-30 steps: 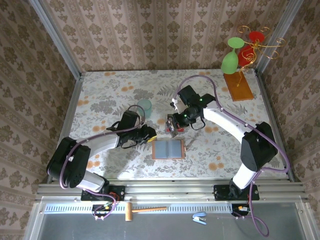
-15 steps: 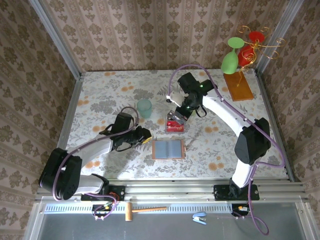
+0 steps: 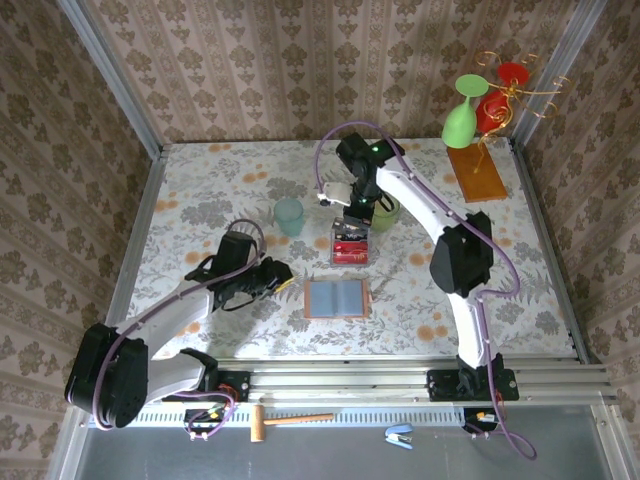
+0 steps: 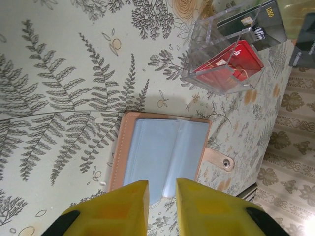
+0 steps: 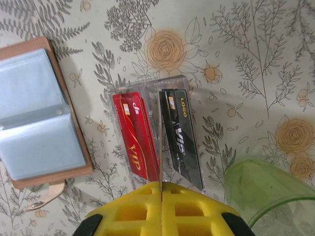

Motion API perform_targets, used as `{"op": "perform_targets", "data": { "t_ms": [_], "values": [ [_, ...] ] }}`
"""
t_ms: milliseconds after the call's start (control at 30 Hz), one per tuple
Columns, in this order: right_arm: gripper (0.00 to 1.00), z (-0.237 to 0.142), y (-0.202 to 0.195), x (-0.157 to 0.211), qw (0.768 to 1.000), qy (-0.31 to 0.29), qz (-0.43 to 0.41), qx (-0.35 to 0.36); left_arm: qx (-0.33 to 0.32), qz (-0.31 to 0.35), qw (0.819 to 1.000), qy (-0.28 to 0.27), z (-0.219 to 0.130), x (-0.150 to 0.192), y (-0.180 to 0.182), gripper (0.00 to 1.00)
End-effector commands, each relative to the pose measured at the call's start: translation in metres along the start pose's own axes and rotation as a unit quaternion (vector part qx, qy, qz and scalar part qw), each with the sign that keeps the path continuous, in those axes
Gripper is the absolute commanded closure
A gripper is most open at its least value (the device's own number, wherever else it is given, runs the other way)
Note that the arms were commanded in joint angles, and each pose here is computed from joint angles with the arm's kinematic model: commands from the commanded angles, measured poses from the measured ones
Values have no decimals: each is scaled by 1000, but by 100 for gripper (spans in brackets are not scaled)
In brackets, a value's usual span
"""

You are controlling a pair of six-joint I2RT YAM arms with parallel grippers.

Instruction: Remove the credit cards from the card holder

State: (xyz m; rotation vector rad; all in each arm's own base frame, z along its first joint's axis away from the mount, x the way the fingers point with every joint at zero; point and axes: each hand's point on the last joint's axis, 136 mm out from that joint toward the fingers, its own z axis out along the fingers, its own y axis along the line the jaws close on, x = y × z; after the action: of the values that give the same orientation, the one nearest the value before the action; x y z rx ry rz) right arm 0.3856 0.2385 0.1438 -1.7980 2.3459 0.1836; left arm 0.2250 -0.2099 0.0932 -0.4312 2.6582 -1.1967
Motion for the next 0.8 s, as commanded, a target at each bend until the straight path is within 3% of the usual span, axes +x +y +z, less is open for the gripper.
{"op": "perform_targets", "data": {
  "t_ms": [0,767],
  "values": [
    [100,1,1,17,998,46,-28,-17,-18,-10,1000,-4,-4,3,12,78],
    [100,42,-9,18,993,83,-63,-54,-39,-24,999,-5,-7,6,21,77]
  ]
}}
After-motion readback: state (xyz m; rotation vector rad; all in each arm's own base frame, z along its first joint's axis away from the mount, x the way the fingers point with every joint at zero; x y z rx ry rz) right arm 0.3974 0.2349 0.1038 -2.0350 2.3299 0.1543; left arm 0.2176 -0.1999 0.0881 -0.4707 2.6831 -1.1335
